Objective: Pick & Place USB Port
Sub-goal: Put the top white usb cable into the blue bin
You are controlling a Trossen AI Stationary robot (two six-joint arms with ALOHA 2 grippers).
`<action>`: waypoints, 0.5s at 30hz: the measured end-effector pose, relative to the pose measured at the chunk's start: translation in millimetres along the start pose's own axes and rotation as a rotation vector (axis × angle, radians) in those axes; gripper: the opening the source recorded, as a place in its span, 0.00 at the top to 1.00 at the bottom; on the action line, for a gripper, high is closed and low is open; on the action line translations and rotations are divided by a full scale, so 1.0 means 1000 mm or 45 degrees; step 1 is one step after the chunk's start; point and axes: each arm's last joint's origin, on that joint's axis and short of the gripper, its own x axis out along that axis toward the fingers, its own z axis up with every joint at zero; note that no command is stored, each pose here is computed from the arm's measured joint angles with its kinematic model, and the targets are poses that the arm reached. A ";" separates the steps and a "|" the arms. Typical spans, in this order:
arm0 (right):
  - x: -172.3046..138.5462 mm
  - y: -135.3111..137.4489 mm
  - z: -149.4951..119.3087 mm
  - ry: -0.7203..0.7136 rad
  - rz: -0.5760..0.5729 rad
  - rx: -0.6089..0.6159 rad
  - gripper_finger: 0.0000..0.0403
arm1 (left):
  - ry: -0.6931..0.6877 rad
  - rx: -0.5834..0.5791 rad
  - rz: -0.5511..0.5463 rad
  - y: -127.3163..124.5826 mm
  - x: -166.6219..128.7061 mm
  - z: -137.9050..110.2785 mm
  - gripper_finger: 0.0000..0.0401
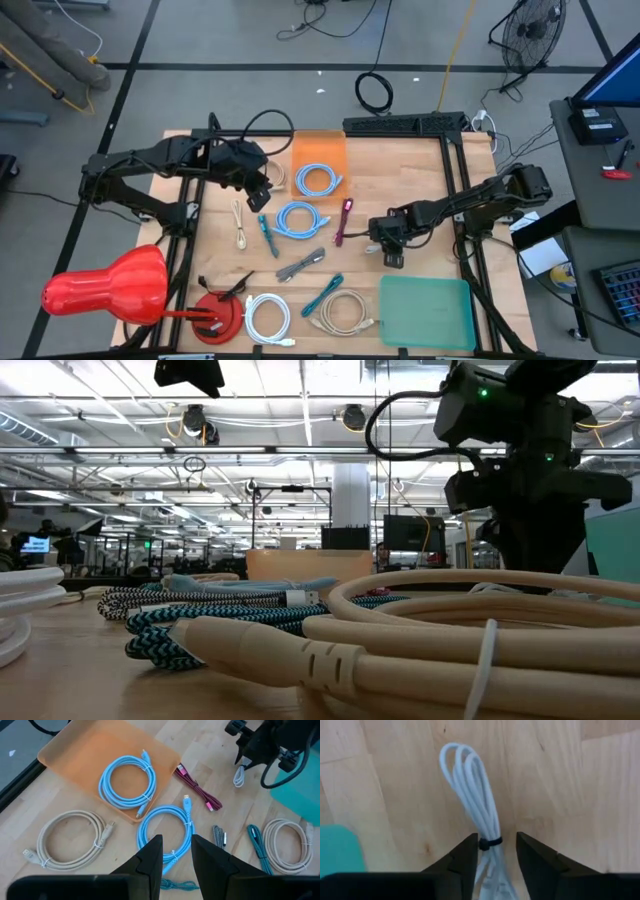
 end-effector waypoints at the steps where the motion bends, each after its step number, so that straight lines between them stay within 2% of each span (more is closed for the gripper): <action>1: 0.000 0.000 0.000 0.006 -0.001 0.009 0.74 | 0.000 0.000 0.000 0.000 0.000 0.000 0.74; 7: -0.001 0.000 -0.003 0.038 0.012 0.054 0.95 | -0.004 0.000 0.007 0.000 0.000 0.000 0.74; 11: -0.010 0.003 0.003 0.069 0.017 0.100 0.95 | -0.006 0.004 0.012 0.000 0.000 0.000 0.74; 15: -0.047 0.012 0.018 0.065 -0.027 0.066 0.96 | -0.018 0.023 0.033 0.001 0.000 0.001 0.74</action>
